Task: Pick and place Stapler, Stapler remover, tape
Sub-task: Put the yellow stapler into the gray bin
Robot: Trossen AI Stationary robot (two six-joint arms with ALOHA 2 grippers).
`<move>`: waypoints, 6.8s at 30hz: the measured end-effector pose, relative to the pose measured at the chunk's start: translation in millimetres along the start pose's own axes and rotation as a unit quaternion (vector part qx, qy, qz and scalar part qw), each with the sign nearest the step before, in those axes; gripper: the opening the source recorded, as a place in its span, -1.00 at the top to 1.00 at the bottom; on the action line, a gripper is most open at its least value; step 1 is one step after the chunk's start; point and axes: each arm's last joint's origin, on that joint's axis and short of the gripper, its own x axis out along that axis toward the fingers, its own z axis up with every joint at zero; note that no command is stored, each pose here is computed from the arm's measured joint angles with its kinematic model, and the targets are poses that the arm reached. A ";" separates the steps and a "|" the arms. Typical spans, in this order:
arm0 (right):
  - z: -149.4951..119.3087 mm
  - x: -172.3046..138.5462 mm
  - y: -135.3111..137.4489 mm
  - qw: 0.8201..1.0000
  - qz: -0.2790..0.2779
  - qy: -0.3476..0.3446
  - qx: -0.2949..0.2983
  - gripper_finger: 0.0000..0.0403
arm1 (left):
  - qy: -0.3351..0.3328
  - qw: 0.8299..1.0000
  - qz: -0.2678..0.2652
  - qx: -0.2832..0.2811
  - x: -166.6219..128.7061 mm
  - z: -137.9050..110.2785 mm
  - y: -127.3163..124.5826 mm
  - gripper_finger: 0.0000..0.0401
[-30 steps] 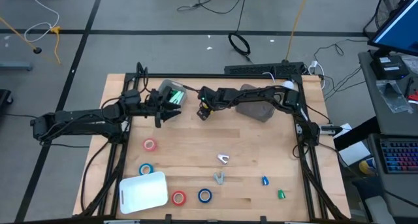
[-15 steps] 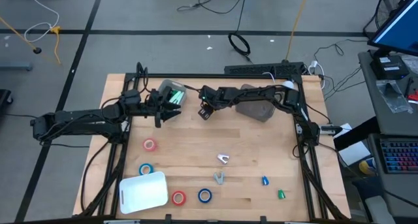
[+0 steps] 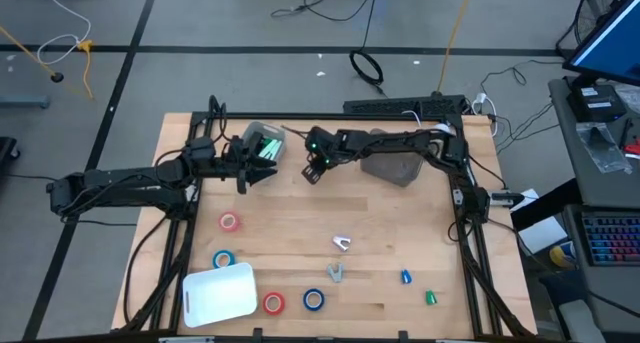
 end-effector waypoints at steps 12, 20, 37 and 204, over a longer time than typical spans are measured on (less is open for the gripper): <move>33.2 -59.1 7.0 0.988 0.121 -0.095 0.015 0.64 | -0.001 0.999 0.000 -0.040 0.0 0.1 -0.2 0.01; 55.7 -116.7 15.3 0.959 0.197 -0.204 0.001 0.64 | 0.005 0.998 -0.008 -0.055 2.0 -3.5 -6.2 0.01; 78.2 -205.0 58.9 0.806 0.358 -0.465 -0.070 0.63 | -0.217 0.975 0.049 0.014 15.9 12.2 -29.1 0.01; 52.3 -173.7 84.6 0.852 0.304 -0.402 -0.141 0.64 | -0.307 0.937 0.085 0.144 15.5 75.9 -92.7 0.01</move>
